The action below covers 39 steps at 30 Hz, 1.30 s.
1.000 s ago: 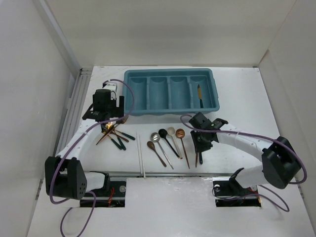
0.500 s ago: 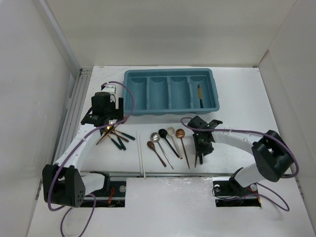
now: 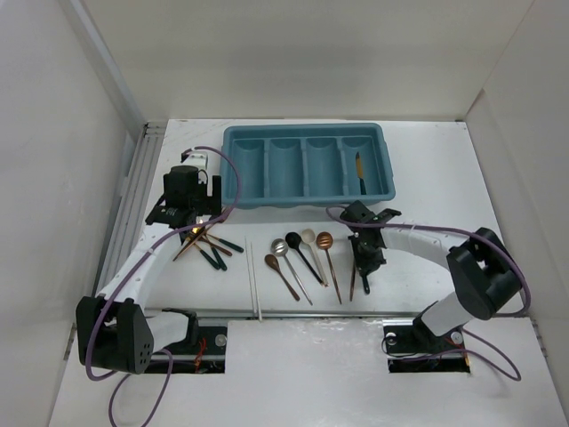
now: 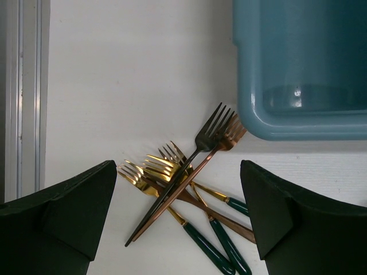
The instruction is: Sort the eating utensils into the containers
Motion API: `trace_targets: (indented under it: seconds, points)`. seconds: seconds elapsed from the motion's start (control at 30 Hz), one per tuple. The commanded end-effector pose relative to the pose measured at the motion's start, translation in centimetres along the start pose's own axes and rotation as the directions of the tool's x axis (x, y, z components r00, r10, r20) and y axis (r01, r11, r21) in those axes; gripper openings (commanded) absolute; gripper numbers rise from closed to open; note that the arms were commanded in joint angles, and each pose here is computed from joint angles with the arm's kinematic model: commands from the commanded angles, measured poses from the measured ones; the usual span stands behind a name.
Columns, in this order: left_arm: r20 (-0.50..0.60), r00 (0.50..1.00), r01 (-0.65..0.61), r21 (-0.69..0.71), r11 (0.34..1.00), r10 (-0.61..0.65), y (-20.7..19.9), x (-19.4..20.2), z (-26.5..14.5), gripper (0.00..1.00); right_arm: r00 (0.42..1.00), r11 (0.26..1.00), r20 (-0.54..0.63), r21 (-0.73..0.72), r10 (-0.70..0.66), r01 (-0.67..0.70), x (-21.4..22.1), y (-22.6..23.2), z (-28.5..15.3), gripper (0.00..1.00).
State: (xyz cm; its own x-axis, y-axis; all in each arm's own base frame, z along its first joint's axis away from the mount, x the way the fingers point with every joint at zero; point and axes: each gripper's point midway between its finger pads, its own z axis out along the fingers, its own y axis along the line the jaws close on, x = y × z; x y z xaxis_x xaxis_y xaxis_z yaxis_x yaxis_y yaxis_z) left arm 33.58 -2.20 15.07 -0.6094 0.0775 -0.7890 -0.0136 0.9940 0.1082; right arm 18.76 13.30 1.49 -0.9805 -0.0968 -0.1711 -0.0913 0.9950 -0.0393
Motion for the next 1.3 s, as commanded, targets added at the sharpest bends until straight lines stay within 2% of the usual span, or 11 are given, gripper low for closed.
trace_targets:
  seconds: [0.0,0.17,0.4,0.53,0.67,0.77,0.87,1.1,1.13,1.2,1.27]
  points:
    - [0.045,0.999,0.014,-0.011,1.000,-0.013,0.3,-1.1,-0.6,0.87,1.000,1.000,0.000,-0.012,-0.016,0.016,-1.1,0.1,0.5,0.00]
    - [0.045,0.999,0.005,-0.032,0.999,-0.004,0.7,-1.2,-0.6,0.88,0.993,0.999,0.109,-0.012,-0.038,0.040,-3.5,-0.1,-2.4,0.00]
    - [0.035,0.999,0.040,-0.009,0.999,-0.039,0.3,-0.9,-0.3,0.88,0.923,0.987,0.352,0.023,-0.155,0.157,-7.6,0.6,-12.8,0.00]
    - [0.017,0.998,0.056,0.001,0.998,-0.056,0.1,-0.5,-0.4,0.88,0.806,0.990,0.583,-0.025,-0.100,0.141,-13.6,1.7,-20.9,0.00]
    - [-0.003,0.998,0.057,-0.008,0.998,-0.057,0.3,0.0,-0.2,0.88,0.716,0.995,0.698,-0.052,-0.023,0.082,-21.8,0.2,-24.1,0.00]
    - [-0.004,0.998,0.070,-0.036,0.997,-0.070,1.3,-0.4,-0.4,0.88,0.710,0.997,0.704,-0.047,-0.015,0.068,-28.1,-0.9,-21.8,0.00]
    - [-0.008,0.997,0.070,-0.072,0.995,-0.071,2.4,-0.7,-0.7,0.88,0.772,0.997,0.634,-0.030,-0.040,0.076,-32.1,-1.5,-16.2,0.00]
    - [-0.025,0.997,0.076,-0.126,0.989,-0.079,3.6,-0.2,-0.5,0.88,0.855,0.998,0.515,-0.006,-0.056,0.069,-34.7,-3.6,-7.4,0.00]
    - [-0.035,0.996,0.074,-0.114,0.991,-0.078,3.4,0.0,-0.3,0.88,0.855,0.998,0.515,0.000,-0.058,0.068,-35.0,-4.1,-7.5,0.04]
    - [-0.045,0.995,0.078,-0.114,0.990,-0.084,3.6,0.3,-0.3,0.88,0.853,0.996,0.516,0.010,-0.076,0.083,-35.1,-4.2,-7.8,0.37]
    - [-0.045,0.995,0.078,-0.114,0.990,-0.084,3.5,0.3,-0.1,0.88,0.862,0.994,0.500,-0.011,-0.088,0.108,-34.8,-3.7,-8.0,0.57]
